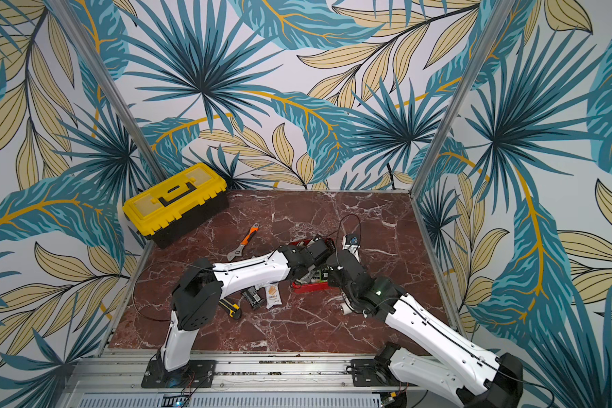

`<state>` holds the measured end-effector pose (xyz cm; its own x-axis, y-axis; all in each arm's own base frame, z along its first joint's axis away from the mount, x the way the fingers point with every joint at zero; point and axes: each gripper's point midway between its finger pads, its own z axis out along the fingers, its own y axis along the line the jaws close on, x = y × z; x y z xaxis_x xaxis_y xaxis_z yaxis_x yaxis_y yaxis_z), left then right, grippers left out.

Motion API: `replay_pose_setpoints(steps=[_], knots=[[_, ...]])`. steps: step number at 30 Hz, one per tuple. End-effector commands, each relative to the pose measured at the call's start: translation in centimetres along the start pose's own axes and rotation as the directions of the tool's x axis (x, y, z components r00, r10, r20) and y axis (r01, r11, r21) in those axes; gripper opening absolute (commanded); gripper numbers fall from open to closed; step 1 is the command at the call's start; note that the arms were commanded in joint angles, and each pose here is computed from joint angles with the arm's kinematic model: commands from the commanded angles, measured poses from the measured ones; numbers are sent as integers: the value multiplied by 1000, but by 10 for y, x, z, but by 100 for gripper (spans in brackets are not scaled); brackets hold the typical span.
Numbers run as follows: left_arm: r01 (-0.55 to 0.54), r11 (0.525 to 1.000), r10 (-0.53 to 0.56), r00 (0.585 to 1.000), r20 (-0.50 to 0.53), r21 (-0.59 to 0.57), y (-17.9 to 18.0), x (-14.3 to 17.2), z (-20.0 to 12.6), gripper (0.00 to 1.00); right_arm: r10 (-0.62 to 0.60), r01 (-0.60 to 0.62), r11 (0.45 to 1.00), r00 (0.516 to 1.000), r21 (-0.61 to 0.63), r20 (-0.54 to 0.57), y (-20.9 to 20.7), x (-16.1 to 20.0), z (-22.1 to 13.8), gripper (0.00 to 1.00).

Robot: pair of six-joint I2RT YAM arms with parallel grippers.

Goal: Take the cookies out of the storage box
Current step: Pick up the cookie from the storage box.

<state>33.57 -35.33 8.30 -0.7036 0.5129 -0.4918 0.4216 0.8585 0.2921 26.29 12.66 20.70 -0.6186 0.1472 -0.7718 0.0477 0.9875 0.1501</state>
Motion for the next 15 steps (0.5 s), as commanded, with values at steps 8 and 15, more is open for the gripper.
replay_pose_setpoints(steps=[8,15], knots=[[17,999,-18,999,27,28,-1,-24,13,50,2,-1,999,1000,33,-11,-10,7,1,44],[14,1000,-14,1000,16,15,0,-24,23,46,5,-5,999,1000,32,-11,-10,6,1,44]])
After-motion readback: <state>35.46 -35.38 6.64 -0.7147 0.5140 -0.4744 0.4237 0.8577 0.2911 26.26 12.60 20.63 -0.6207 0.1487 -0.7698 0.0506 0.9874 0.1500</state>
